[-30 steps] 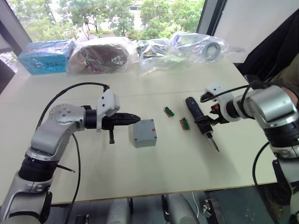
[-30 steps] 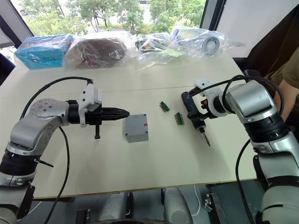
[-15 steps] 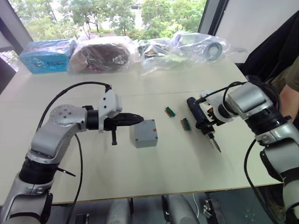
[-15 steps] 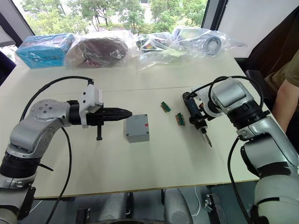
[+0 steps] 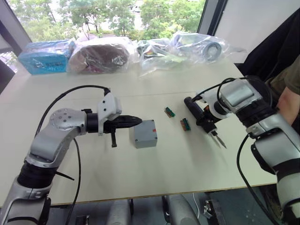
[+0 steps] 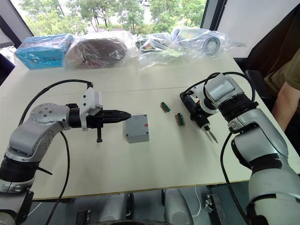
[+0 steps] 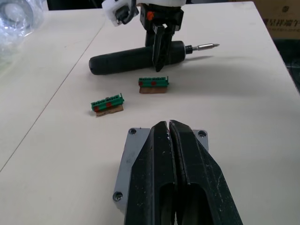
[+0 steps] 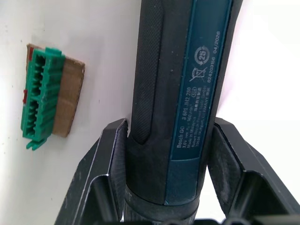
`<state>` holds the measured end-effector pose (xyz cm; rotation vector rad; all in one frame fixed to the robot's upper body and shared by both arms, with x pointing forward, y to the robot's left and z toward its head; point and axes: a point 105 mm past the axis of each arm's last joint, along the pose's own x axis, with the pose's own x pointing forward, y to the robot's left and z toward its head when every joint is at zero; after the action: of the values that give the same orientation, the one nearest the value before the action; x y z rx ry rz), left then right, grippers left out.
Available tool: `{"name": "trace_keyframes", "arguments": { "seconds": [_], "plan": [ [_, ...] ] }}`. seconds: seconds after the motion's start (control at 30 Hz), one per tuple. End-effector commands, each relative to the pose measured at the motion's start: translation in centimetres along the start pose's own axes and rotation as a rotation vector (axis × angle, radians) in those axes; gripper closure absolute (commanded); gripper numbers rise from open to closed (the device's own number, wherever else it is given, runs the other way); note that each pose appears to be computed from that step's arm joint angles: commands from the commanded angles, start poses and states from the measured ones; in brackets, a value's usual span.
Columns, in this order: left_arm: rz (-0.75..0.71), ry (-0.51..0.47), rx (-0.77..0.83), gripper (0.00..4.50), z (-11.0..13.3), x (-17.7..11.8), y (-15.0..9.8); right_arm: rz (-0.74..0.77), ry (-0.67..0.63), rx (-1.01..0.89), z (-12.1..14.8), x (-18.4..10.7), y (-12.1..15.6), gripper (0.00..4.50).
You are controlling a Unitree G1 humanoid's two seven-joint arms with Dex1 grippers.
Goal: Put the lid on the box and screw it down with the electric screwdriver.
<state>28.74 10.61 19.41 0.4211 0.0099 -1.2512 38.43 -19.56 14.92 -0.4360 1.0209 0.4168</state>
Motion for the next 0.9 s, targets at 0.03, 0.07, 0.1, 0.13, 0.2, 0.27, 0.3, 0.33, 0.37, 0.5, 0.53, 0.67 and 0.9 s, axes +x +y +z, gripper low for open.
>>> {"name": "trace_keyframes", "arguments": {
  "seconds": [0.03,0.07,0.1,0.13,0.2,0.27,0.3,0.33,0.37,0.5,0.53,0.67,0.9],
  "plan": [
    [0.013,0.011,0.023,4.50,-0.2,-0.4,0.3,0.093,-0.412,-0.242,6.4,-5.8,3.6,2.65],
    [0.010,0.020,0.020,4.50,-0.5,-0.3,0.3,0.146,-0.517,-0.261,7.3,-6.9,4.9,2.65],
    [0.004,0.031,0.018,4.50,-0.8,-0.2,0.3,0.184,-0.669,-0.291,8.6,-8.3,6.2,2.65],
    [-0.001,0.039,0.016,4.50,-1.1,-0.2,0.2,0.204,-0.804,-0.313,9.5,-9.7,7.1,2.65],
    [-0.011,0.047,0.007,4.50,-1.5,-0.1,0.2,0.228,-1.009,-0.313,10.3,-11.8,8.4,2.65],
    [-0.021,0.061,0.000,4.50,-2.1,0.1,0.2,0.285,-1.151,-0.270,10.5,-13.0,9.5,2.65],
    [-0.025,0.069,0.001,4.50,-2.4,0.2,0.2,0.300,-1.201,-0.246,10.5,-13.3,9.8,2.65],
    [-0.031,0.075,0.000,4.50,-2.6,0.3,0.2,0.313,-1.259,-0.229,10.5,-13.7,10.2,2.65],
    [-0.036,0.075,-0.005,4.50,-2.7,0.4,0.2,0.315,-1.317,-0.223,10.4,-14.0,10.7,2.65],
    [-0.041,0.075,-0.030,4.50,-3.4,0.9,0.3,0.372,-1.472,-0.187,9.6,-14.3,12.5,2.65],
    [-0.042,0.075,-0.039,4.50,-3.6,1.1,0.3,0.395,-1.488,-0.169,9.2,-14.0,13.0,2.65],
    [-0.049,0.075,-0.063,4.50,-4.3,1.7,0.5,0.420,-1.538,-0.110,8.6,-12.8,14.0,2.65],
    [-0.043,0.092,-0.091,4.50,-5.7,2.6,0.8,0.382,-1.543,-0.078,8.2,-10.6,15.0,2.65]
  ]
}}
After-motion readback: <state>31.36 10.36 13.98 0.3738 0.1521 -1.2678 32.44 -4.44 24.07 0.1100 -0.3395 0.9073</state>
